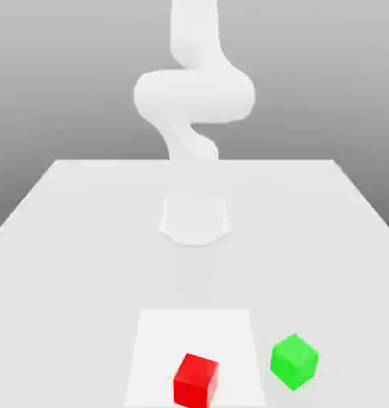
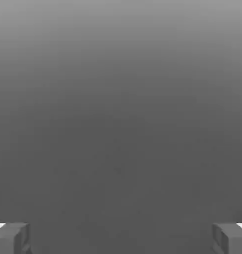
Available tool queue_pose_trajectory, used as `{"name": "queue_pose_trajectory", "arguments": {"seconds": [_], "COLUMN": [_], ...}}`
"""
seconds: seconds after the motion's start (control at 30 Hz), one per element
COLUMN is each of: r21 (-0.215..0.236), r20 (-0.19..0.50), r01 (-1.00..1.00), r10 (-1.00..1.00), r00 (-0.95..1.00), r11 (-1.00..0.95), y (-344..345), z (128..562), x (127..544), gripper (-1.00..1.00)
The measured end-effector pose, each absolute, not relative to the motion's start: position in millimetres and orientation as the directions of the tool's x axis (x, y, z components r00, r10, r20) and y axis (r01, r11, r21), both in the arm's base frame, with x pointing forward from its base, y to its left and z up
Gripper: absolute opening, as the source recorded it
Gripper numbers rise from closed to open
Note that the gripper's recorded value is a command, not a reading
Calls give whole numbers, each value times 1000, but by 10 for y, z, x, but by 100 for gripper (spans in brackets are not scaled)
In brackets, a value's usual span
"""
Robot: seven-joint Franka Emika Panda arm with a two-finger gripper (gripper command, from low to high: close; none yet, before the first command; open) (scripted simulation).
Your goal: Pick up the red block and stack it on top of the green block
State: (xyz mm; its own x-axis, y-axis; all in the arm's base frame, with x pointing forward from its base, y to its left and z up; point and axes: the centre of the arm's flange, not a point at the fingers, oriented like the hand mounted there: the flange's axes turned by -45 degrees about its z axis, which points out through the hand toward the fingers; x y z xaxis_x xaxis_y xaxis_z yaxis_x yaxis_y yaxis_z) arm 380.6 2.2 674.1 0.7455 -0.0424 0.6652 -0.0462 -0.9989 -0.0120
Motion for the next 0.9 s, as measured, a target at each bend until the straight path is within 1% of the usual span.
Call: {"name": "queue_pose_trajectory", "arguments": {"seconds": [0.2, 0.33, 0.43, 0.6, 0.8, 0.83, 0.9], "r21": [-12, -9, -7, -4, -1, -1, -1], "r20": [525, 426, 348, 212, 43, 21, 5], "r01": [-130, -181, -217, -277, -345, -353, -361], "r10": [-117, -167, -206, -271, -344, -353, -361], "r00": [843, 889, 915, 939, 938, 935, 933], "r11": [-991, -984, -976, -961, -939, -935, -933], "y": [28, 10, -6, -24, 9, 17, 22], "z": [5726, 4998, 4432, 3477, 2364, 2200, 1916], "x": [4484, 4781, 4925, 5014, 4880, 4850, 4834], "gripper": [0, 0, 0, 0, 0, 0, 0]}}
